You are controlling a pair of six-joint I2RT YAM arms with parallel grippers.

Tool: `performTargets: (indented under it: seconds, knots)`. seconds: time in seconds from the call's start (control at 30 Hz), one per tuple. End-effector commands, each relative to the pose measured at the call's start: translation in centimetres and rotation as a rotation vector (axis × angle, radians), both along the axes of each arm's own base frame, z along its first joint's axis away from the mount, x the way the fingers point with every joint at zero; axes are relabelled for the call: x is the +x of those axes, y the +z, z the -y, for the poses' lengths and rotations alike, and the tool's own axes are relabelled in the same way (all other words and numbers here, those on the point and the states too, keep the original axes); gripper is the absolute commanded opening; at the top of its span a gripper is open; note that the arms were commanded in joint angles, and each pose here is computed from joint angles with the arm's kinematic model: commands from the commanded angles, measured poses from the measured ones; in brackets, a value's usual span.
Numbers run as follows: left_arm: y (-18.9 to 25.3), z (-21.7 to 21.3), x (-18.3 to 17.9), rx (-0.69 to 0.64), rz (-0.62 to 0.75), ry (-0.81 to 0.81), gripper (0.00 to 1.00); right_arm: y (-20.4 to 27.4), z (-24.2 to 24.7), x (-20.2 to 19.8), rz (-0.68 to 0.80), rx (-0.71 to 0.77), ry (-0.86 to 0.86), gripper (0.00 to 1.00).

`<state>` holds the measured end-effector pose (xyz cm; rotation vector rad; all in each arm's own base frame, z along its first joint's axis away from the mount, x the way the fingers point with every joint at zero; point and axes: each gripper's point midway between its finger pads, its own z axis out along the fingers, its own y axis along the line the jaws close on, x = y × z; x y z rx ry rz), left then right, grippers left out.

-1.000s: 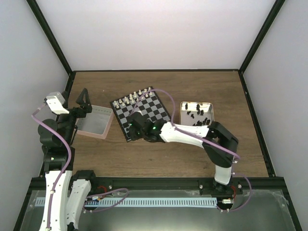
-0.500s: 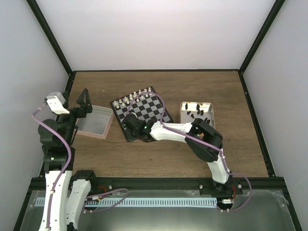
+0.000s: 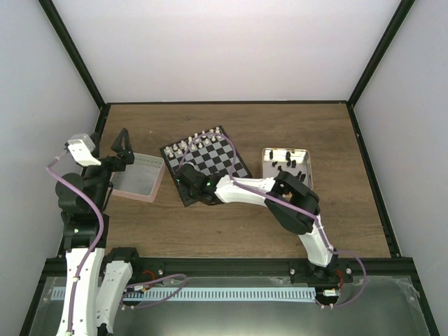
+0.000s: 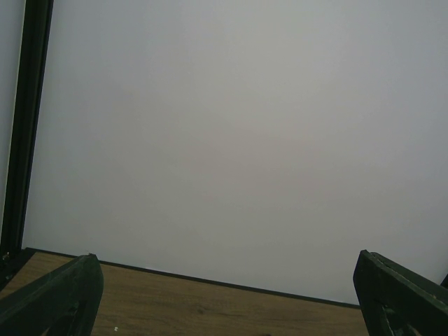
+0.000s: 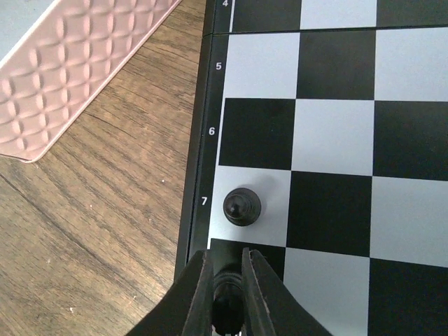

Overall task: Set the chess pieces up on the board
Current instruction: Place the chess piece on the chessboard.

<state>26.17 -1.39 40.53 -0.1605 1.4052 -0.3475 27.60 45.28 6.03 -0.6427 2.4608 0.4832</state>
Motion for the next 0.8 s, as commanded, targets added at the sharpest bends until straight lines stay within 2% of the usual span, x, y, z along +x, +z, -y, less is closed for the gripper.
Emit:
performTargets:
  seconds: [0.0, 0.23, 0.47, 0.63, 0.77]
  knots:
    - [0.1, 0.1, 0.0, 0.006, 0.011, -0.006, 1.0, -0.1, -0.5, 0.5, 0.01, -0.013, 0.001, 0.15]
    - [0.0, 0.2, 0.1, 0.006, 0.009, -0.008, 1.0, 2.6, -0.9, 0.5, 0.026, 0.035, 0.001, 0.37]
    - [0.0, 0.2, 0.1, 0.006, 0.009, -0.009, 1.0, 8.5, -0.2, 0.9, 0.097, 0.121, -0.025, 0.44]
    - [0.1, 0.4, 0.0, 0.009, 0.012, -0.018, 1.0, 13.1, 4.8, 3.4, 0.279, 0.129, -0.175, 0.46]
    - [0.1, 0.5, 0.0, 0.01, 0.012, -0.024, 1.0, 13.7, 11.1, 6.0, 0.32, 0.091, -0.328, 0.47]
